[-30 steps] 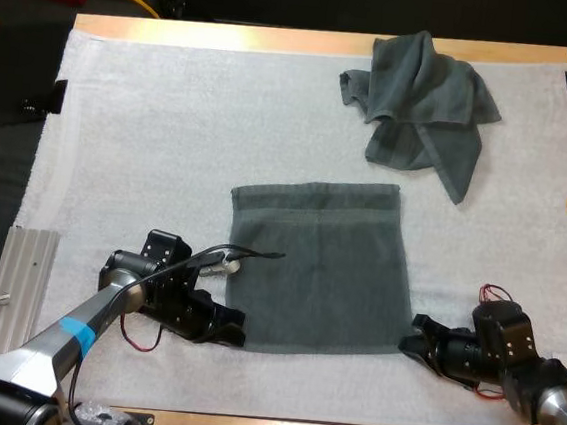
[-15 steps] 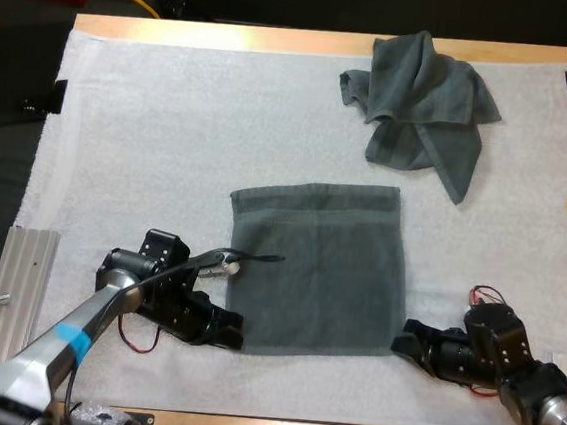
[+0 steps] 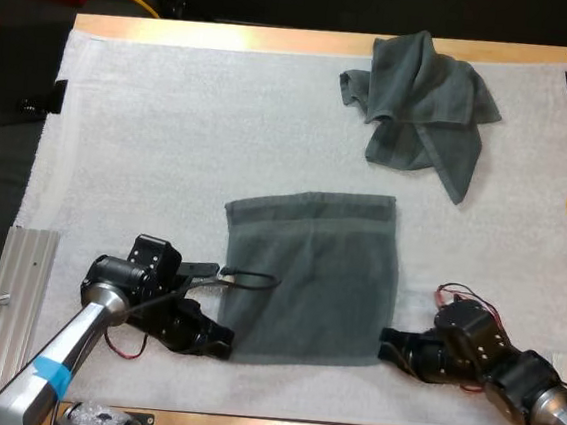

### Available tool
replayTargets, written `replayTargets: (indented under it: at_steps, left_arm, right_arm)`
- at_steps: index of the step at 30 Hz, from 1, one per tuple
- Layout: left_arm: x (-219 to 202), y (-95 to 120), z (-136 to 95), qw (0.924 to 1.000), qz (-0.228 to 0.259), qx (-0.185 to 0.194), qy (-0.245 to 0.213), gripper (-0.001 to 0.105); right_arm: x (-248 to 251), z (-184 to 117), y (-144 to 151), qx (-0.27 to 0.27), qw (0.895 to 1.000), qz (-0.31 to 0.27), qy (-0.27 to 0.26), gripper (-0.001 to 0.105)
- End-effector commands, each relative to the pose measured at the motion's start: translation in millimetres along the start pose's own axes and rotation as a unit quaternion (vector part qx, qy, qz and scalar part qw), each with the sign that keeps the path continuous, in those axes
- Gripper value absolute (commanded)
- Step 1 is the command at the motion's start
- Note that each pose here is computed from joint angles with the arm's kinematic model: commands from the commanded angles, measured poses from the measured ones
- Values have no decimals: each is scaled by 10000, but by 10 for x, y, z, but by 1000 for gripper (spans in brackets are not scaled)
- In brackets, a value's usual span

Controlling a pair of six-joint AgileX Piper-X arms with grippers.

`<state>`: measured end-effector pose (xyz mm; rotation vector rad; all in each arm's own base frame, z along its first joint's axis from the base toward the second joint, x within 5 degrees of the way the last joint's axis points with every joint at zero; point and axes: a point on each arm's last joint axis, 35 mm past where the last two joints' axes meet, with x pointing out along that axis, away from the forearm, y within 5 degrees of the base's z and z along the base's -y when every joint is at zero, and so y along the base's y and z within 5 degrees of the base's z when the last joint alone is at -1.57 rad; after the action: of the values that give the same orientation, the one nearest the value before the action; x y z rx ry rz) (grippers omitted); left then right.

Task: Pick towel from pile, fold and stack

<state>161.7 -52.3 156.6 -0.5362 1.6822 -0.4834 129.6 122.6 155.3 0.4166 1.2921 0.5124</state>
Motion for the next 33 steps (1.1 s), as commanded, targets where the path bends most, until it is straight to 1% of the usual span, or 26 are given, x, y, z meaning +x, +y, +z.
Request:
replayTargets:
  at_steps: [1,3,5,7,8,10,14,17,20,22,25,29,31,33]
  left_arm:
    - [-11,-6,-31,9999,137,20,79,0]
    - [-10,-3,-46,9998,174,18,138,0]
    - [-20,-23,-58,9992,338,76,220,0]
    - [-16,-67,-95,9963,725,226,410,0]
    - [-8,-91,-108,9949,832,292,481,0]
    - [25,-150,-142,9914,1031,487,639,0]
    - [60,-211,-167,9863,1282,733,732,0]
    - [43,-226,-158,9870,1245,714,725,0]
    - [25,-262,-102,9888,1100,660,762,0]
    - [25,-298,-40,9895,1018,645,792,0]
    - [51,-390,148,9916,698,556,940,0]
    - [55,-492,379,9912,681,525,1003,0]
    - [48,-562,522,9912,681,528,1005,0]
    - [29,-625,629,9916,667,564,956,0]
  right_arm:
    - [-28,-15,48,-184,9997,-152,78,0]
    - [-33,-46,83,-307,9989,-264,218,0]
    - [-46,-67,123,-444,9978,-367,319,0]
    - [-70,-99,162,-545,9958,-573,460,0]
    - [-75,-111,171,-565,9952,-619,506,0]
    - [-87,-129,209,-635,9941,-642,597,0]
    - [-93,-147,243,-685,9934,-618,679,0]
    - [-101,-126,265,-605,9945,-550,648,0]
    - [-96,-93,319,-428,9971,-259,572,0]
    - [-87,-59,360,-272,9986,-76,437,0]
    - [-76,13,436,-4,9997,237,117,0]
    - [-71,127,438,315,9984,429,-186,0]
    - [-79,245,381,556,9963,533,-374,0]
    - [-82,334,333,702,9942,694,-424,0]
